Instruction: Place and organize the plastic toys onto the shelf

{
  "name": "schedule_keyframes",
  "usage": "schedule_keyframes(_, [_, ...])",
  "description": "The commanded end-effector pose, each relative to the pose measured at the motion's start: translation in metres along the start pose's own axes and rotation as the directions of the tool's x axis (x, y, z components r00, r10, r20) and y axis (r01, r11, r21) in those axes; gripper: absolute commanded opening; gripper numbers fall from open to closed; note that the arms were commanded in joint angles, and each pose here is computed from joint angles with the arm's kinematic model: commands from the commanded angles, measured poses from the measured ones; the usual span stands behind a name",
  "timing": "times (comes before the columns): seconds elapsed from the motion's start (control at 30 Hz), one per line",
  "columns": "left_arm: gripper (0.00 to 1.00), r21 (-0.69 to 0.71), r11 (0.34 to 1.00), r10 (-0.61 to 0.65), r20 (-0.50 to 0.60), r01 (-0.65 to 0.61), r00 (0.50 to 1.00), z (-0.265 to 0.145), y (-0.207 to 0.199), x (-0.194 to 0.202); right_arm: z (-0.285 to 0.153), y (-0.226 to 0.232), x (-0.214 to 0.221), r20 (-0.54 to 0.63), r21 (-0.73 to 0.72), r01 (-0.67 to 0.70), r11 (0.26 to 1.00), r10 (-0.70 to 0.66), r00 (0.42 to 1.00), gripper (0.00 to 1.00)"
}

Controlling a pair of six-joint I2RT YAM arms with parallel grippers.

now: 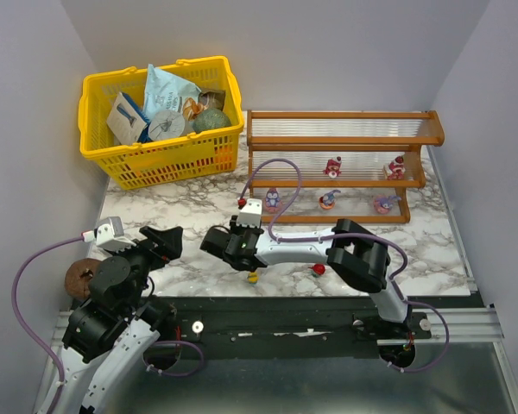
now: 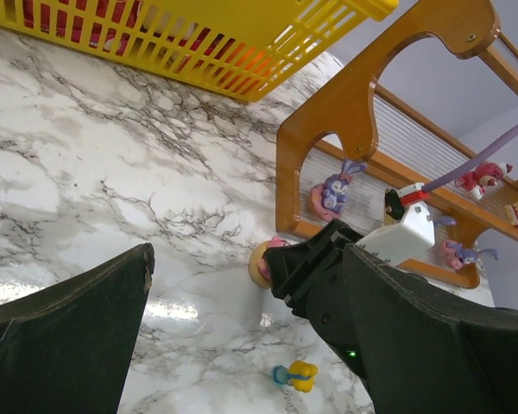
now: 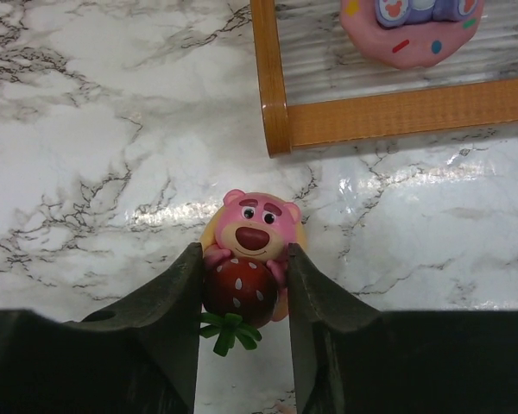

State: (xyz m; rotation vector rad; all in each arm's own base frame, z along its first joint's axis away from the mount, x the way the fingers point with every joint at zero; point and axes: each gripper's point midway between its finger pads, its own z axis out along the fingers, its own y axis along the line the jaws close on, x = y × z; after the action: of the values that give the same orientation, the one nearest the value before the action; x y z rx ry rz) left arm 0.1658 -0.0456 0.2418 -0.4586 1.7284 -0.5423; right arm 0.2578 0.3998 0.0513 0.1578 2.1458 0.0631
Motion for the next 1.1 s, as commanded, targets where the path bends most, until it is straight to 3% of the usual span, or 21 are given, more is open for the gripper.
schedule_keyframes(0.0, [0.99, 0.016, 1.000, -0.003, 0.016, 0.003, 1.000, -0.001, -0.005, -0.006, -0.006, -0.005, -0.012, 0.029, 0.000, -0.012, 1.000, 0.012, 0.999, 0.25])
schedule_keyframes(0.2, [0.99, 0.021, 1.000, -0.002, 0.017, 0.001, 1.000, -0.001, -0.006, -0.006, -0.018, -0.013, -0.021, 0.010, -0.036, 0.049, 0.998, -0.049, 0.999, 0.13])
schedule_keyframes(0.63, [0.99, 0.024, 1.000, -0.004, 0.021, 0.003, 1.000, -0.002, -0.006, -0.007, -0.076, -0.020, -0.097, 0.077, -0.183, 0.119, 0.976, -0.106, 0.991, 0.10])
schedule_keyframes(0.77, [0.99, 0.024, 1.000, -0.002, 0.021, 0.002, 1.000, -0.002, -0.006, -0.007, -0.087, -0.033, -0.130, 0.157, -0.153, 0.121, 0.981, -0.097, 0.983, 0.10])
schedule_keyframes(1.07, [0.99, 0.023, 1.000, -0.002, 0.016, 0.001, 1.000, -0.001, -0.006, -0.006, -0.061, -0.061, -0.187, 0.241, -0.062, 0.113, 0.992, -0.095, 0.966, 0.10])
